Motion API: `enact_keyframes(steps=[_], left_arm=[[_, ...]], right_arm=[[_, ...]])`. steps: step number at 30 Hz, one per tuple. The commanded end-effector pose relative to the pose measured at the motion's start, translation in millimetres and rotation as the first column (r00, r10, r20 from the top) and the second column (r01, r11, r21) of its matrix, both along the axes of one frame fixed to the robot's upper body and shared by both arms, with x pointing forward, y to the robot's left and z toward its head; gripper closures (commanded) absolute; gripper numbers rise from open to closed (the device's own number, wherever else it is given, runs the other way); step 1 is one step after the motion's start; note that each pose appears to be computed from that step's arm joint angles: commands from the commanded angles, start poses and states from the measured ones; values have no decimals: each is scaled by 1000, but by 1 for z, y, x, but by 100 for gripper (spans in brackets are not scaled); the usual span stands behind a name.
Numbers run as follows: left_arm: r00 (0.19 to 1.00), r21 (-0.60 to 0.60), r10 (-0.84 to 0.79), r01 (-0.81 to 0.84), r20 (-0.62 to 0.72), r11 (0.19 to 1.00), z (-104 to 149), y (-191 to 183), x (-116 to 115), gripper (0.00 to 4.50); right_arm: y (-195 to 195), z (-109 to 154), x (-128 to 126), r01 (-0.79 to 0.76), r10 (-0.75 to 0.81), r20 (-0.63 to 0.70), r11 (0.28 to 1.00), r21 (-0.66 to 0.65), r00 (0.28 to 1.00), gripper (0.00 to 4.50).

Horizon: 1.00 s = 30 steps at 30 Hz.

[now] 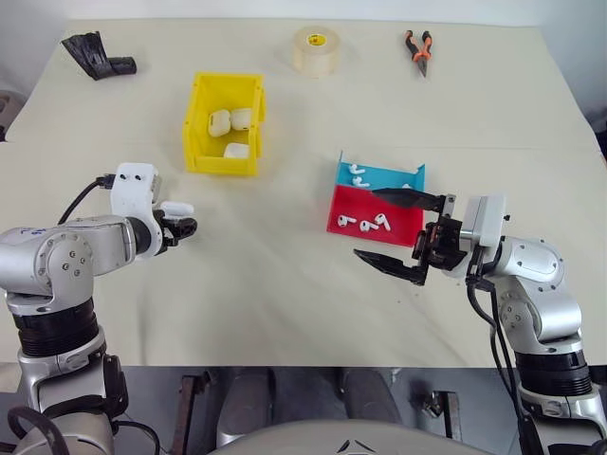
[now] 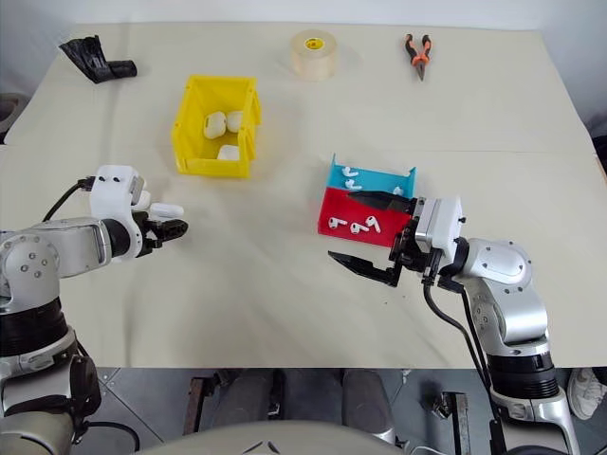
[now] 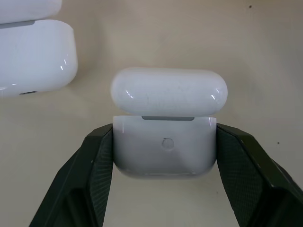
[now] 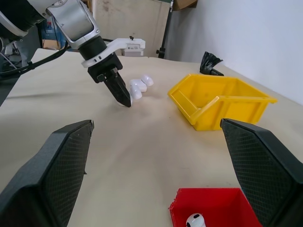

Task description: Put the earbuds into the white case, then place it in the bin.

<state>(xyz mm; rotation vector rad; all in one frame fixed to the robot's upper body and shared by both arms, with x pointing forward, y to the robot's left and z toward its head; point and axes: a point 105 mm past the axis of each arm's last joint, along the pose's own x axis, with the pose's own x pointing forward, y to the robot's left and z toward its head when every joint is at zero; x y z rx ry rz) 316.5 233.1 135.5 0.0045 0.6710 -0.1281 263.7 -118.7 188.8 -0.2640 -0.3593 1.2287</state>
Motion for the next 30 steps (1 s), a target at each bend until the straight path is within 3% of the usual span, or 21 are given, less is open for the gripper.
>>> enact_keyframes(steps=[1, 4, 6, 12, 20, 22, 26, 30], left_arm=[[977, -59, -99, 111, 187, 992, 15, -7, 0, 170], [878, -91, -232, 295, 418, 951, 35, -14, -10, 170], [755, -62, -356, 462, 550, 885, 44, -27, -25, 170], [423, -24, -455, 752, 783, 659, 51, -79, -55, 170], [83, 123, -488, 919, 869, 376, 43, -175, -53, 170], [1, 181, -472, 923, 881, 339, 46, -191, -53, 170], [-117, 225, -410, 948, 905, 225, 52, -218, -56, 170], [-140, 219, -396, 962, 907, 162, 48, -224, -55, 170]], right_arm=[[-5, 10, -1, 18, -18, 36, 1000, -7, 999, 0], [-12, 11, 1, 35, -34, 34, 999, -29, 999, 0], [-19, 12, 4, 55, -54, 32, 997, -55, 998, 0], [-48, 19, 12, 145, -141, 35, 980, -139, 989, 0], [-97, 15, -5, 320, -342, -33, 906, -277, 939, 0], [-108, 10, -10, 357, -399, -65, 873, -332, 915, 0], [-131, -2, -21, 423, -535, -157, 787, -449, 830, 0], [-134, -4, -22, 435, -594, -195, 740, -513, 781, 0]])
